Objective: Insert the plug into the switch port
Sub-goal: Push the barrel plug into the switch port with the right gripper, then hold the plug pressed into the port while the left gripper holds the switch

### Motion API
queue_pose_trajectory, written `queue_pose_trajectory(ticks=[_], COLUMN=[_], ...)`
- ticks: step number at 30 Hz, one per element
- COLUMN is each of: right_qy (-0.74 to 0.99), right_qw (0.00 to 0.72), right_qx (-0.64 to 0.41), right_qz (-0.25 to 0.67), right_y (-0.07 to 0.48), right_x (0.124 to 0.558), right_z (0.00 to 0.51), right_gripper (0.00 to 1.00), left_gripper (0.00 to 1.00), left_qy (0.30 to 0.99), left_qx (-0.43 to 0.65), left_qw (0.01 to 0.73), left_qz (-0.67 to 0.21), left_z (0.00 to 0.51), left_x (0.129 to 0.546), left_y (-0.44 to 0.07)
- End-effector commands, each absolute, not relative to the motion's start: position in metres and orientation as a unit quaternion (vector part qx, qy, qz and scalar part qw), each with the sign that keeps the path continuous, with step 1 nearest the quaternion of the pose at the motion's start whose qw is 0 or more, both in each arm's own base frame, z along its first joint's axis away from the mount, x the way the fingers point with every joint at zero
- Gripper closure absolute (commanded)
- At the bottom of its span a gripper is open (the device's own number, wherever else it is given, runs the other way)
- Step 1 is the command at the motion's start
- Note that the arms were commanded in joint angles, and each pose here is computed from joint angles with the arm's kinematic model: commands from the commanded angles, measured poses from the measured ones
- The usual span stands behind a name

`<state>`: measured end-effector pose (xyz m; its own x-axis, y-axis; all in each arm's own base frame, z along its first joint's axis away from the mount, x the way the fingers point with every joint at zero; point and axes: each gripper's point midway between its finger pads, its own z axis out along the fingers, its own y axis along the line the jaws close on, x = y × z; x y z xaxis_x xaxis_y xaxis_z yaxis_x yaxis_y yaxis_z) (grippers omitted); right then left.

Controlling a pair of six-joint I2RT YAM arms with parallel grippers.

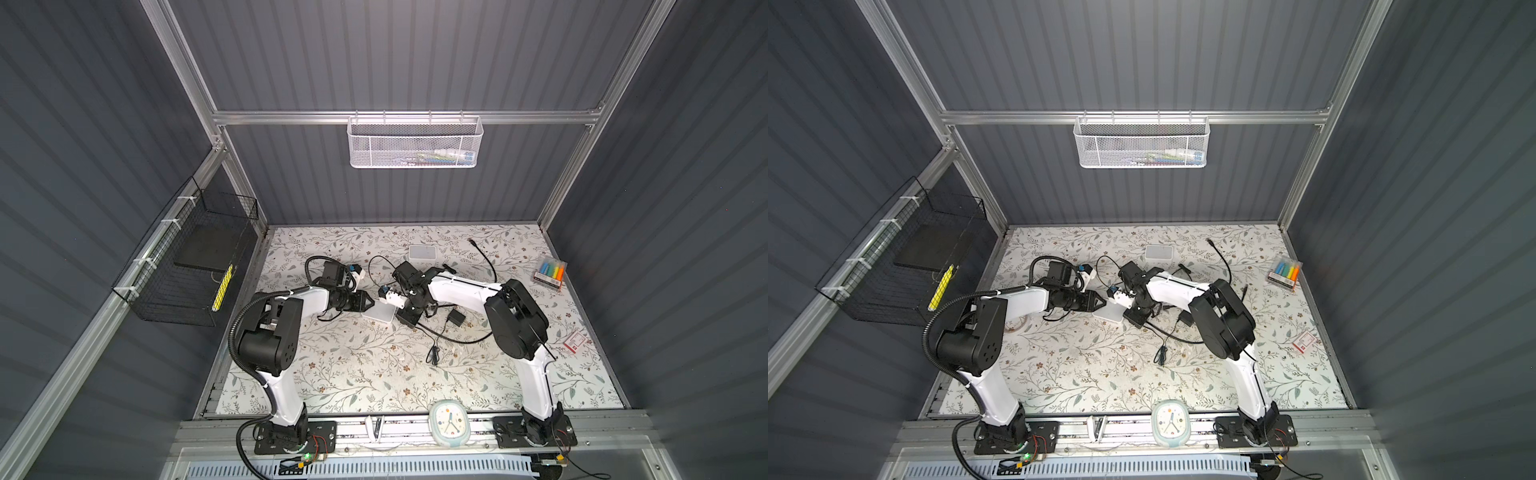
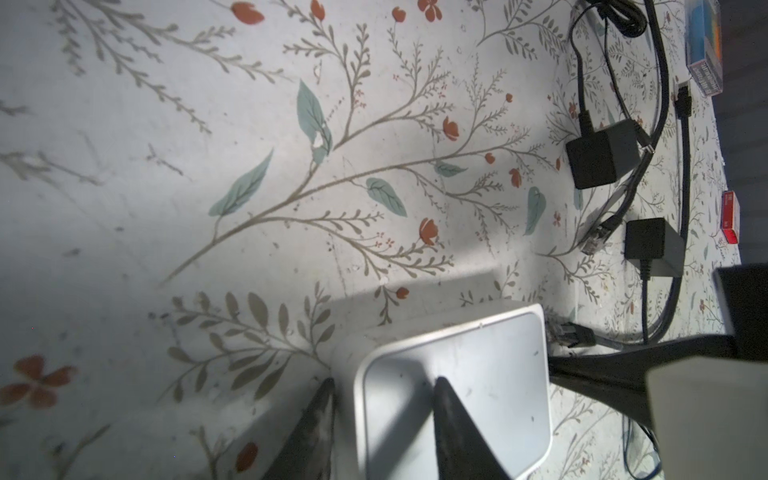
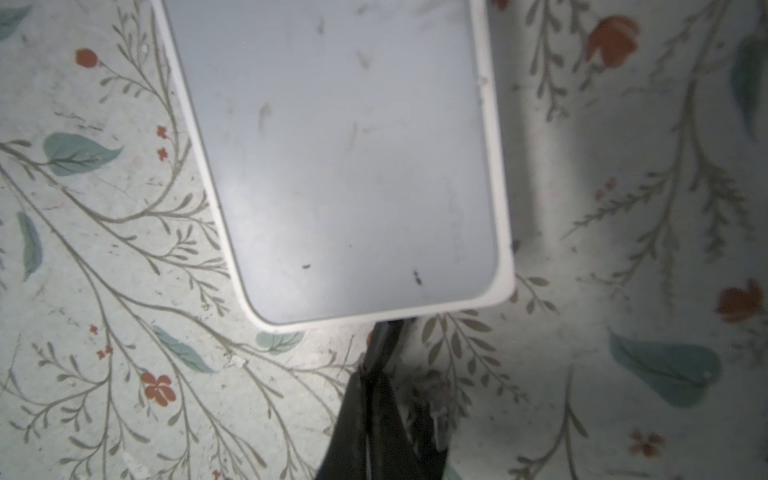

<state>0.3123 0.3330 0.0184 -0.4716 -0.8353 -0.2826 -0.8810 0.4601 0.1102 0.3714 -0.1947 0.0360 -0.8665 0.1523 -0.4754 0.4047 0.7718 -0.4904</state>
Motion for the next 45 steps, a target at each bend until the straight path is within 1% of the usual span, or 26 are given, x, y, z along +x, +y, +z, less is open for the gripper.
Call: queue_pose_trajectory(ticks=[1, 5, 9, 20, 30, 45], right_qy=[0.835, 0.841, 0.845, 0.849, 0.855, 0.872], right_qw=[0.137, 0.14, 0.143, 0.131, 0.137, 0.154], right_qx=[-0.515, -0.504, -0.495, -0.488, -0.474, -0.432], right_qz=[0.136, 0.139, 0.144, 0.152, 0.158, 0.169], right_y=[0.348, 0.347, 0.347, 0.351, 0.36, 0.364], right_x=[0.319, 0.318, 0.316, 0.311, 0.315, 0.317], right_z=[0.051, 0.056, 0.057, 0.042, 0.038, 0.027], right_gripper=[1.0, 1.0, 1.0, 1.0, 1.0, 1.0], left_gripper=[0.56, 0.43, 0.39, 0.41, 0.44, 0.49], left_qy=[0.922, 0.924, 0.926, 0.923, 0.918, 0.918], left_qx=[0.166, 0.166, 0.162, 0.163, 0.171, 0.181], left_qw=[0.174, 0.184, 0.191, 0.183, 0.162, 0.14], left_qz=[-0.304, -0.29, -0.282, -0.297, -0.318, -0.323], left_z=[0.026, 0.03, 0.035, 0.033, 0.027, 0.016], left_x=[0.357, 0.36, 0.363, 0.358, 0.347, 0.334], left_y=[-0.201, -0.197, -0.194, -0.198, -0.21, -0.218])
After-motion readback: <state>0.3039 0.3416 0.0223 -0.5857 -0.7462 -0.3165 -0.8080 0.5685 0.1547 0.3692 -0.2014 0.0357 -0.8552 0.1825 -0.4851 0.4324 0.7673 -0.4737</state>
